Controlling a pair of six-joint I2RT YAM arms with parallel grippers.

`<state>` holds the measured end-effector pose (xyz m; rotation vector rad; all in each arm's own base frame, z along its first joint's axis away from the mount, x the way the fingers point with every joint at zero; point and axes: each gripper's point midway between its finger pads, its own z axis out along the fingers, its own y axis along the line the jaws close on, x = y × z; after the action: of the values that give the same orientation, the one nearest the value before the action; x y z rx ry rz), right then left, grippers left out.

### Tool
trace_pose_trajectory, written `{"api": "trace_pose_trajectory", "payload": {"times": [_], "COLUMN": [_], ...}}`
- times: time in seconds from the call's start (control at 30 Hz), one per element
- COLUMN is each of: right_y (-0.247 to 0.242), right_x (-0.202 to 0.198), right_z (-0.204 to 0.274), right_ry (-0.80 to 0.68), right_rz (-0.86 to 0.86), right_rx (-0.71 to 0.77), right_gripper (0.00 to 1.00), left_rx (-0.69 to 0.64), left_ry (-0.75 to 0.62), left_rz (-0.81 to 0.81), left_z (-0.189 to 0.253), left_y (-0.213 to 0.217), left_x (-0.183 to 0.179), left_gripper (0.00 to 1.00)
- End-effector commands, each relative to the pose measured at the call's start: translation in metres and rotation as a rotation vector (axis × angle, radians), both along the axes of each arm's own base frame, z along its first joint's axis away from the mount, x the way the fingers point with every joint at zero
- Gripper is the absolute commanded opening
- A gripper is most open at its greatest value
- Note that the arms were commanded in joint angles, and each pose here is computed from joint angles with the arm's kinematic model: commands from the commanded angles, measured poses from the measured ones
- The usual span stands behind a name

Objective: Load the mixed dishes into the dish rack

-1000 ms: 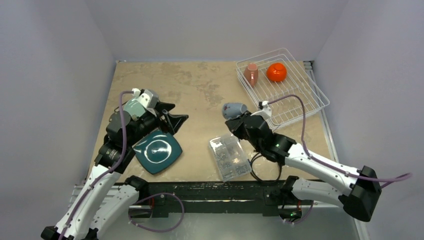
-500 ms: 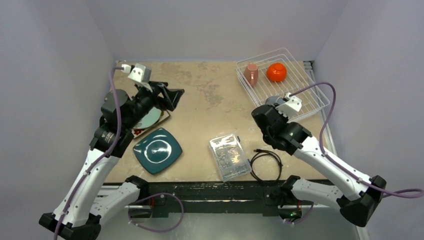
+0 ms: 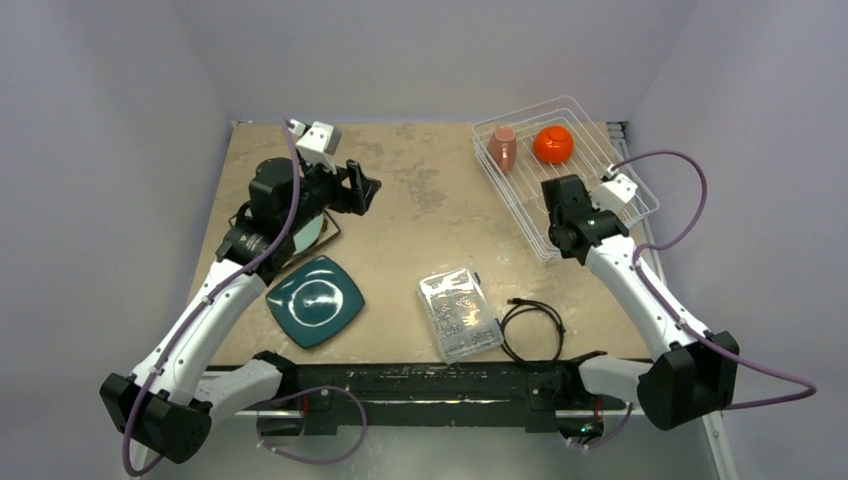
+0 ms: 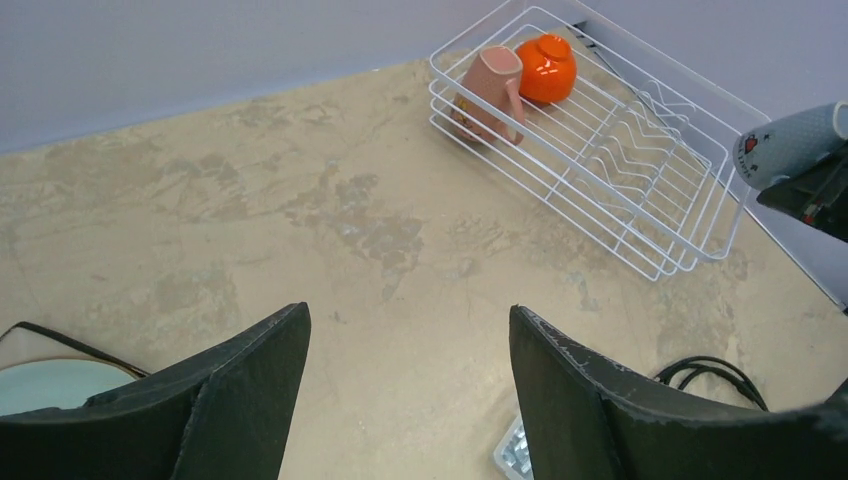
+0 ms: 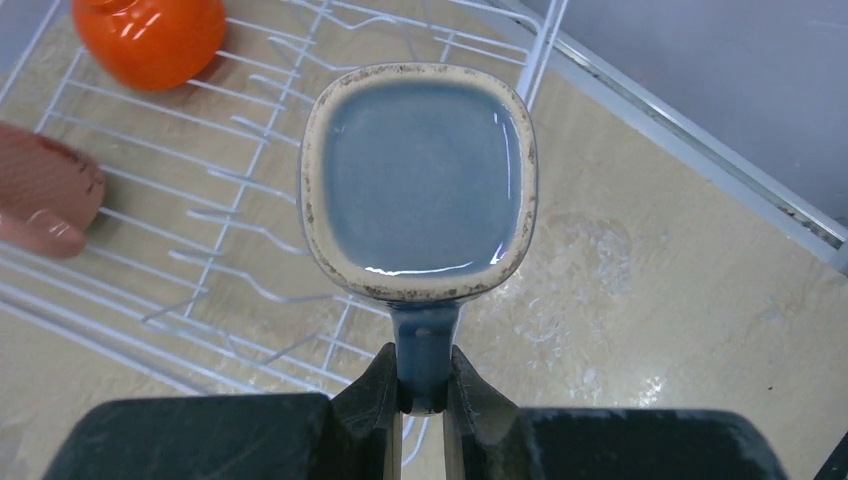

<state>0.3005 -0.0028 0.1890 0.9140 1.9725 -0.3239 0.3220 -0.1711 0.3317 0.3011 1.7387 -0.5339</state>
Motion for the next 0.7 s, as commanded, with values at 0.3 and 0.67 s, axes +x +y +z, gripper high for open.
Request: {"api": "trace_pose_trajectory", "payload": {"times": [0.3, 0.67], "right_y": [-0.085, -0.118], "right_x": [0.061, 0.097], "right_z": [-0.017, -0.053], "right_ry": [0.043, 0.122], "right_rz": [-0.309, -0.36], "right_rx": [-0.009, 0.025], "right_gripper": [0.0, 0.0], "left_rx": [-0.136, -0.176], "left_ry": [0.065, 0.08], "left_rz": [-0.161, -0.158], "left_z": [0.008, 0.011], "left_y": [-0.039, -0.032], "left_x": [-0.004, 0.002], "left_gripper": [0.7, 0.7]}}
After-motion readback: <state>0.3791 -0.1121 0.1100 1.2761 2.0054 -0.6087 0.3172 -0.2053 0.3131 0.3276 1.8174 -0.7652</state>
